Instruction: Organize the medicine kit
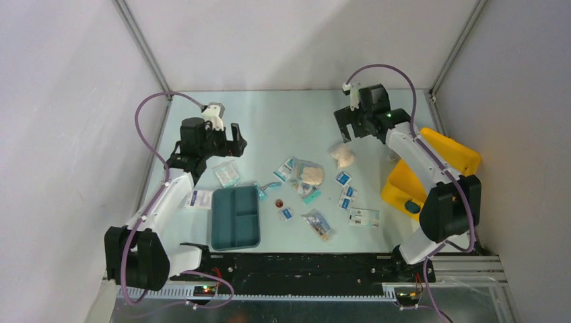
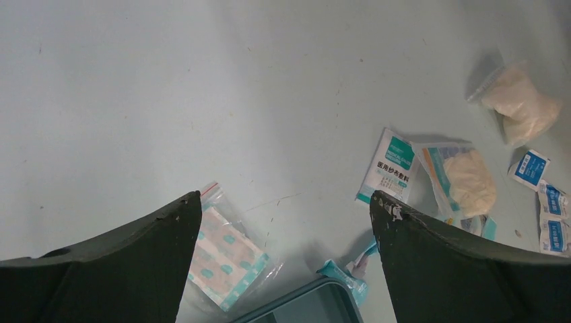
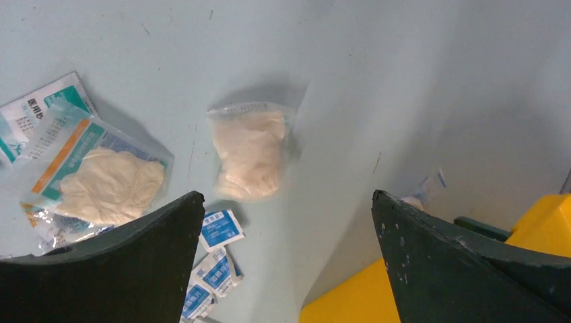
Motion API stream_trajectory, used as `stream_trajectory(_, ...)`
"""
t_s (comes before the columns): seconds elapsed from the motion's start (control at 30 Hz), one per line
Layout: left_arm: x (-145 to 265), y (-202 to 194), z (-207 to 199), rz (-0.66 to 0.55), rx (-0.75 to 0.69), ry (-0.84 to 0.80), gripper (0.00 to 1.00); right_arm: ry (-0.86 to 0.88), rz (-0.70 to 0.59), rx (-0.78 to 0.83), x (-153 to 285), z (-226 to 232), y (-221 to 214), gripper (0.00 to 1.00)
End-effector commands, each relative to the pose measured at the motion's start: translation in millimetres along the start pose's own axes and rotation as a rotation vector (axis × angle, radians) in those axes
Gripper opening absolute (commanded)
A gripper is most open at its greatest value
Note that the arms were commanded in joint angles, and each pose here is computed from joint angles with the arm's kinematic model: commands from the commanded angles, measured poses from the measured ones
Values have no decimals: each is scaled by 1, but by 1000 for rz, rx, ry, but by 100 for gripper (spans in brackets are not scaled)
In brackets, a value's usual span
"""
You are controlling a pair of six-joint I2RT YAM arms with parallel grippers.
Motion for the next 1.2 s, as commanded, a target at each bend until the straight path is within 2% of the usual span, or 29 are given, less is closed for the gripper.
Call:
stream_trajectory(0.0,10,25,-9,-88,-14,-35,100,-7,14,48,-13,0,13,99)
stream_trajectory(0.1,7,20,-14,-67,-9,-70,99,-13,88,72,-27,0,8,95)
stream_trajectory(0.33,1,11,-15,-36,-2,-79,97,126,178,66,-56,30,-26,66)
stream_trajectory(0.43,1,8,-13,-22,-4,-75,97,143,188,58,-64,37,-36,61)
stream_trajectory(0.73,5,8,-14,-5,-18,-75,95,144,283,8,-92,43,-75,37)
stream_trajectory(0.83,9,12,-14,-18,-32,-69,95,157,302,-14,-101,46,-84,32)
stream_trajectory(1.07,16,7,-12,-13,-46,-51,95,190,361,-35,-125,54,-107,31)
stream_trajectory(1.17,20,6,-13,-21,-54,-58,95,212,365,-48,-119,57,-104,29)
Point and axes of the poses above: each gripper's point midway between its finger pads, its own x axis back along the fingers, its own z axis along the line the jaws close on, y = z × x, the point moved 2 cm from there along x, back along the fingers, and after that the axes turned 3 degrees about -x, right-handed, at the moved point
